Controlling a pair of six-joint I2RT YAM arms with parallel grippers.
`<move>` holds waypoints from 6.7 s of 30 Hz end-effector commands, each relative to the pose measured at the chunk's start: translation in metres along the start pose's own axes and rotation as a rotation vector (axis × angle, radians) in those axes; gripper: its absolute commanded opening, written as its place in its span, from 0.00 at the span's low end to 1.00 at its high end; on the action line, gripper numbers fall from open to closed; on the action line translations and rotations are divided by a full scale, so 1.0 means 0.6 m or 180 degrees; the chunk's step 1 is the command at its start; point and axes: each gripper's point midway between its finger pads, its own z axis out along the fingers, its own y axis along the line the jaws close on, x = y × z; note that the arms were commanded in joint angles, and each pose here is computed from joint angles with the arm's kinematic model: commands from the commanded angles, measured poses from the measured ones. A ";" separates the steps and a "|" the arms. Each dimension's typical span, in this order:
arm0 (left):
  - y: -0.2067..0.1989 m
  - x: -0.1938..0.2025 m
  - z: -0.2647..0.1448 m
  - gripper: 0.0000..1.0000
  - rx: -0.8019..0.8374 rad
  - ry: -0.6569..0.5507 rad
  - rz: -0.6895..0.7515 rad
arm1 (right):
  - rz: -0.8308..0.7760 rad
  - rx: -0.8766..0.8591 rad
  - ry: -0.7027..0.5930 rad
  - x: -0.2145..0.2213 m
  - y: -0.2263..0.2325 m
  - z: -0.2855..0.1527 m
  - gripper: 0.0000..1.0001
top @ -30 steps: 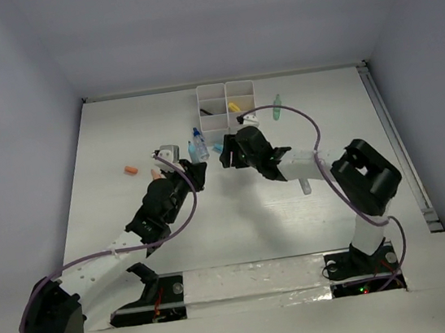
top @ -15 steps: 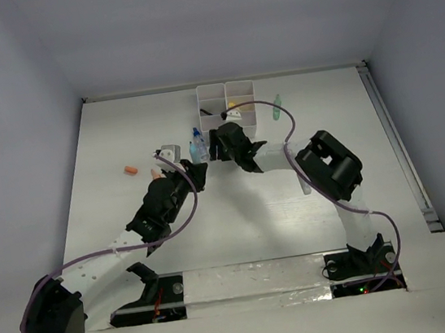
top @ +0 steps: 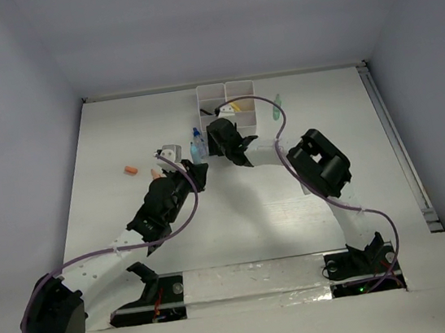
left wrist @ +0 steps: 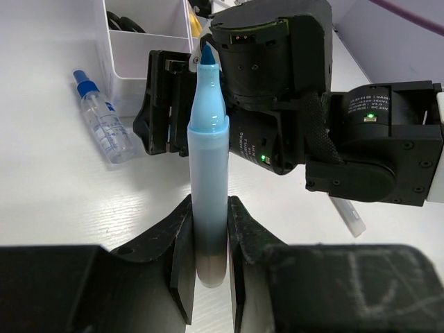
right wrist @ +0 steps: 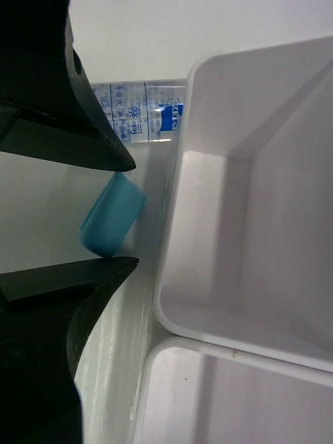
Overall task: Sort the stationery into containers
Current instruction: Close the pen cap on the pen.
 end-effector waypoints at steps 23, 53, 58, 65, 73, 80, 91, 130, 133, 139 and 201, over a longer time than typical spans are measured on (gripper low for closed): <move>-0.015 -0.028 -0.001 0.00 0.0125 -0.0193 -0.0083 | -0.1140 -0.0848 0.0362 0.108 -0.089 -0.214 0.58; -0.015 -0.025 0.000 0.00 0.0139 -0.0177 -0.0076 | 0.0503 -0.0951 0.0902 0.164 -0.069 -0.283 0.92; -0.016 -0.024 0.000 0.00 0.0141 -0.0170 -0.0074 | 0.0518 -0.0631 0.0740 0.150 -0.092 -0.252 0.90; -0.017 -0.027 -0.002 0.00 0.0149 -0.0187 -0.0083 | 0.0283 -0.0249 0.0687 0.139 -0.118 -0.212 0.89; -0.017 -0.027 -0.002 0.00 0.0150 -0.0187 -0.0088 | 0.0071 -0.0117 0.0798 0.138 -0.121 -0.196 0.77; -0.018 -0.026 -0.002 0.00 0.0161 -0.0177 -0.0087 | 0.0053 -0.0020 0.0978 0.151 -0.129 -0.206 0.53; -0.023 -0.017 0.003 0.00 0.0223 -0.0115 -0.0078 | 0.0057 -0.0037 0.1007 0.149 -0.125 -0.205 0.29; -0.193 -0.008 -0.060 0.00 0.2651 0.0238 -0.0479 | 0.0837 -0.3410 -0.1756 -0.286 0.098 -0.547 0.00; -0.196 -0.011 -0.067 0.00 0.2698 0.0217 -0.0514 | 0.0873 -0.3606 -0.1705 -0.277 0.107 -0.555 0.00; -0.196 -0.017 -0.070 0.00 0.2683 0.0151 -0.0542 | 0.0883 -0.3710 -0.1581 -0.257 0.111 -0.552 0.00; -0.294 -0.264 -0.085 0.00 0.3038 -0.0750 -0.0538 | 0.0615 -0.3398 0.0534 0.105 0.059 -0.515 0.00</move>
